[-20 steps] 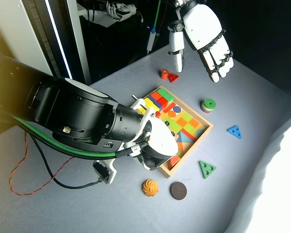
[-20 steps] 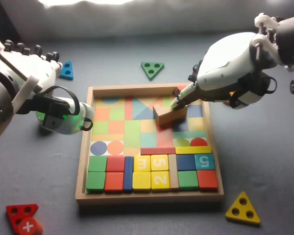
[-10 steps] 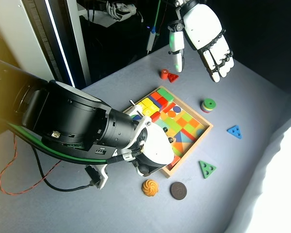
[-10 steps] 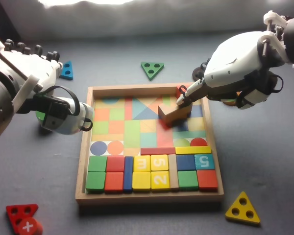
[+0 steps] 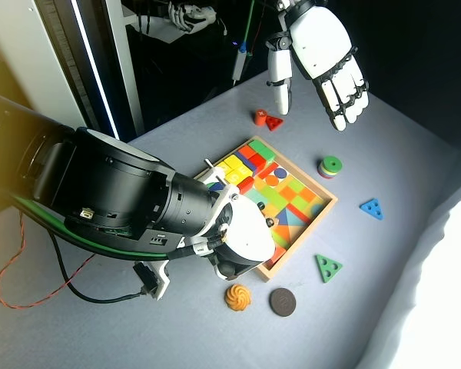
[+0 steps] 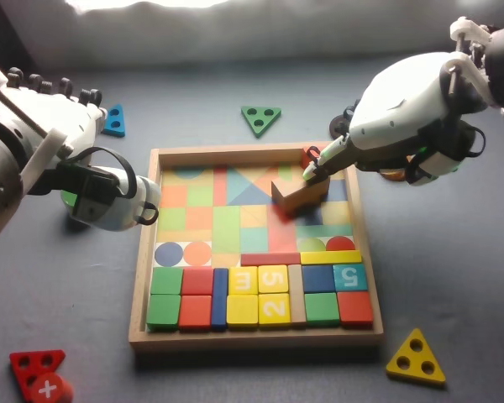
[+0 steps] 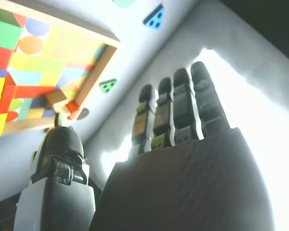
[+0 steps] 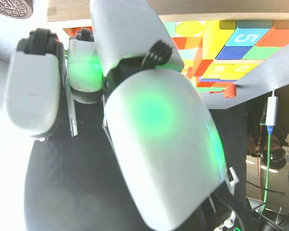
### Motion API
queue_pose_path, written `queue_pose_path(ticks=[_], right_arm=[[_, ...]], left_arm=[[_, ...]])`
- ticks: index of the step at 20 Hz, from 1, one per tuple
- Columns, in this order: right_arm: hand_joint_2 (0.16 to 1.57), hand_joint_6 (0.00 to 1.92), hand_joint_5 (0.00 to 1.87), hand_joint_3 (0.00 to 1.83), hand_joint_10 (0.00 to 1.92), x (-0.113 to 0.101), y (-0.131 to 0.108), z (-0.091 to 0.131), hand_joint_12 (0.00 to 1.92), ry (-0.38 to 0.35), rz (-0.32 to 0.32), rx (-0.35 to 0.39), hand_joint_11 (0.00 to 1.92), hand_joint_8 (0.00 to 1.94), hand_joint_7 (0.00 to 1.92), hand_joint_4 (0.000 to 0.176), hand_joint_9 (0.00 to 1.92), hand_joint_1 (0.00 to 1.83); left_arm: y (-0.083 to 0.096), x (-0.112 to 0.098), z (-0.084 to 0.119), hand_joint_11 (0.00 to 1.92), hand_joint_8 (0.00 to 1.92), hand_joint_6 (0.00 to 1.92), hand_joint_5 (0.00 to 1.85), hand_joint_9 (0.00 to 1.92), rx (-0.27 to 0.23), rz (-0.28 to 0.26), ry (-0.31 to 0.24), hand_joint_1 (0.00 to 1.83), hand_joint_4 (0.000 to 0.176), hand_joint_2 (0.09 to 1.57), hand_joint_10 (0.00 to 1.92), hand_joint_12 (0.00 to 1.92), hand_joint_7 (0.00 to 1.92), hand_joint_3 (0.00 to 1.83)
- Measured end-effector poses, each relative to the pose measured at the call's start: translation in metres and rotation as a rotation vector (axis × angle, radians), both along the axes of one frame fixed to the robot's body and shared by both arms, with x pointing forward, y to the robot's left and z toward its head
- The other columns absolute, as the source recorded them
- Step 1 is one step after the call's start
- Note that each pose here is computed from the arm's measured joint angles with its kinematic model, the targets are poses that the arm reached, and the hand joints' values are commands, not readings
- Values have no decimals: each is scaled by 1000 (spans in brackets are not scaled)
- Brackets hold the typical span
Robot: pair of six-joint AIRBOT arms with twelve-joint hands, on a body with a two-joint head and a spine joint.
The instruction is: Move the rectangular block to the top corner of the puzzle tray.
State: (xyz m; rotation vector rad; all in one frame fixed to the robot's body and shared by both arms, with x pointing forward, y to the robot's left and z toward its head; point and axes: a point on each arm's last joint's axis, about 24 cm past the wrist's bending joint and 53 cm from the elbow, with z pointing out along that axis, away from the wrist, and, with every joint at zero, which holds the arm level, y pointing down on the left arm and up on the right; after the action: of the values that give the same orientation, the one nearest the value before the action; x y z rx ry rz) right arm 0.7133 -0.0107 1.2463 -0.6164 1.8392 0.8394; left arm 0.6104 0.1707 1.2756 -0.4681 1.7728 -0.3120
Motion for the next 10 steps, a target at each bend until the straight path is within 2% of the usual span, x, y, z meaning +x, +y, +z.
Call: queue_pose_path(ticks=[3,4,5,7,10], right_arm=[[1145,16,265,0,1921,-1,6,11,1921,-21,13,8,1638,1941,1046,0,1459,1831],[1153,35,338,0,1921,-1,7,14,1921,-30,14,11,1615,1941,1011,0,1437,1818],[1153,33,348,0,1921,-1,8,17,1921,-40,19,8,1610,1941,1020,0,1428,1824],[1167,3,255,3,1921,-1,7,18,1921,-58,23,-2,1610,1941,1012,0,1410,1831],[1176,10,291,7,1921,3,4,18,1921,-73,20,-15,1620,1940,1040,0,1432,1831]], left_arm=[[0,0,0,6,4,2,62,29,0,-1,-1,35,0,1271,6,49,31,0],[0,0,0,0,1,0,58,24,0,0,0,22,0,1274,3,46,26,0],[0,0,0,0,1,1,39,12,0,0,0,15,0,1279,1,8,14,2],[0,0,0,22,8,5,39,28,0,-1,0,26,0,1280,9,10,24,2],[0,0,0,24,7,12,66,22,-1,-1,0,51,0,1278,8,11,27,0]])
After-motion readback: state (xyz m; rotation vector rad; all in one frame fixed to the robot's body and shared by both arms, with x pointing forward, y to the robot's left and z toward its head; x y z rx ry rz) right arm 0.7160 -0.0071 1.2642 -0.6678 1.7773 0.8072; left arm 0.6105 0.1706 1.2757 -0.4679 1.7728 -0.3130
